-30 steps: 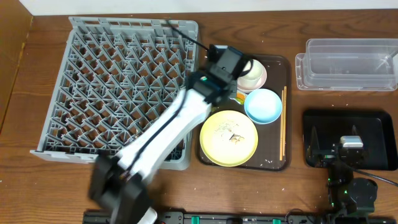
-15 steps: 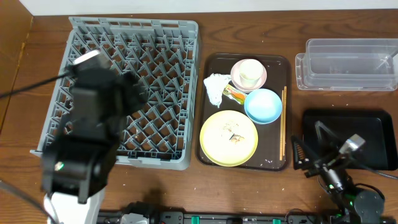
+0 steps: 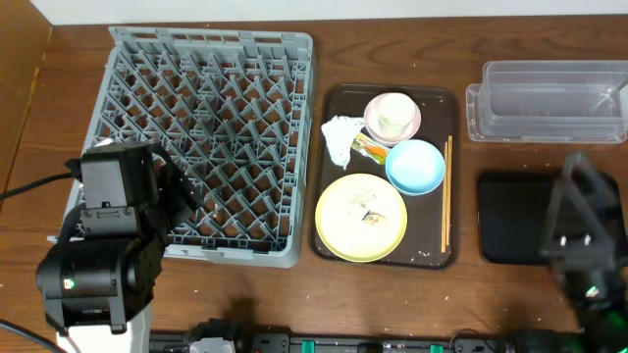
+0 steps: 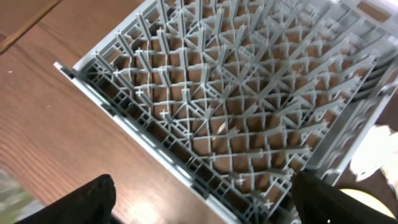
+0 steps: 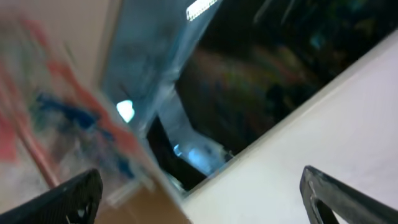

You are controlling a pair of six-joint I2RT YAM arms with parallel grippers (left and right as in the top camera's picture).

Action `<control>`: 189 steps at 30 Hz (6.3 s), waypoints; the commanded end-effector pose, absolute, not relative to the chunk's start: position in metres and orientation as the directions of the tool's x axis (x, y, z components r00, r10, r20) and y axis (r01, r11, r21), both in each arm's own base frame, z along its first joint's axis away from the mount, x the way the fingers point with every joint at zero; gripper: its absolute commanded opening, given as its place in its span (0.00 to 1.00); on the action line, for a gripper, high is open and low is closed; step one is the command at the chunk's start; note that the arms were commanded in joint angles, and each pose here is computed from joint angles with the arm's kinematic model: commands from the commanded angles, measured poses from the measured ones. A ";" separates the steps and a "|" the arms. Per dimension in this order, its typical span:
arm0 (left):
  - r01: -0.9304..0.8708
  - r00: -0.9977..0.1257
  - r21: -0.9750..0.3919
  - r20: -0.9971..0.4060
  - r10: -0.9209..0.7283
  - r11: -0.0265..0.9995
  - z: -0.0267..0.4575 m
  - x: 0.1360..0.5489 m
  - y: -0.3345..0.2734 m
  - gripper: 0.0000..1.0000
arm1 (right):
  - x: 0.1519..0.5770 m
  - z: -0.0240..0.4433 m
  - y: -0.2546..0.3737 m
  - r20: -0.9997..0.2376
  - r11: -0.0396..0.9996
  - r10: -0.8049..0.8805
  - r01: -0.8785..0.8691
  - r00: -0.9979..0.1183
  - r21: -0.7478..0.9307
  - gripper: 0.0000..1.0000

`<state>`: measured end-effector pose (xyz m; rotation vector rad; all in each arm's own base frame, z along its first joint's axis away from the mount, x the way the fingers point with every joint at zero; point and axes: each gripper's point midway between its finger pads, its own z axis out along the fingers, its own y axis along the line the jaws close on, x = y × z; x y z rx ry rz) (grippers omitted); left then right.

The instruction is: Sort waste into correct bins and load items into the dishwasher

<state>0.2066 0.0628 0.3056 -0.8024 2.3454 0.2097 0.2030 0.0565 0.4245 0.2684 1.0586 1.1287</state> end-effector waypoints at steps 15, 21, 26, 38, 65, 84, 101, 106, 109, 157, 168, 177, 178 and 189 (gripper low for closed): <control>-0.604 -0.612 -0.046 -0.613 -0.500 0.795 0.303 0.206 0.064 0.93 | 0.369 0.330 0.250 -0.705 0.850 -0.143 -0.451 -0.695 0.273 0.99; -0.604 -0.612 -0.046 -0.613 -0.500 0.795 0.303 0.206 0.064 0.93 | 0.375 0.239 0.285 -0.528 0.880 -0.260 -0.423 -0.809 0.216 0.99; -0.604 -0.612 -0.046 -0.613 -0.500 0.795 0.303 0.206 0.064 0.93 | 0.382 0.179 0.293 -0.399 0.924 -0.222 -0.322 -0.890 0.205 0.99; -0.604 -0.611 -0.045 -0.614 -0.500 0.795 0.303 0.206 0.064 0.93 | 0.388 0.087 0.308 -0.223 0.952 -0.164 -0.214 -0.961 0.220 0.83; -0.604 -0.611 -0.045 -0.614 -0.500 0.795 0.303 0.206 0.064 0.93 | 0.432 0.030 0.315 -0.317 0.982 -0.053 -0.107 -0.947 0.155 0.29; -0.604 -0.611 -0.045 -0.614 -0.500 0.795 0.303 0.206 0.064 0.93 | 0.457 0.215 0.253 -0.541 0.946 0.137 -0.051 -0.830 0.319 0.01; -0.604 -0.611 -0.045 -0.614 -0.500 0.795 0.303 0.206 0.064 0.94 | 0.468 0.270 0.023 -0.518 0.831 0.556 0.424 -0.650 0.360 0.01; -0.604 -0.612 -0.046 -0.613 -0.500 0.795 0.303 0.206 0.064 0.93 | 0.472 0.239 -0.022 -0.471 0.791 0.610 0.529 -0.637 0.308 0.01; -0.604 -0.612 -0.046 -0.613 -0.500 0.795 0.303 0.206 0.064 0.93 | 0.473 0.222 -0.044 -0.460 0.770 0.630 0.580 -0.625 0.266 0.01; -0.604 -0.612 -0.046 -0.613 -0.500 0.795 0.303 0.206 0.064 0.93 | 0.387 0.099 0.268 -0.242 0.872 -0.486 -0.484 -0.840 -0.073 0.86; -0.604 -0.612 -0.046 -0.613 -0.500 0.795 0.303 0.206 0.064 0.93 | 0.387 0.035 0.280 -0.153 0.865 -0.500 -0.501 -0.853 -0.036 0.61; -0.604 -0.612 -0.046 -0.613 -0.500 0.795 0.303 0.206 0.064 0.93 | 0.386 0.020 0.290 -0.152 0.858 -0.512 -0.513 -0.845 -0.034 0.49; -0.604 -0.612 -0.046 -0.613 -0.500 0.795 0.303 0.206 0.064 0.93 | 0.387 0.016 0.290 -0.148 0.859 -0.510 -0.511 -0.847 -0.034 0.45; -0.604 -0.612 -0.046 -0.613 -0.500 0.795 0.303 0.206 0.064 0.93 | 0.388 -0.010 0.285 -0.112 0.886 -0.464 -0.462 -0.879 -0.045 0.01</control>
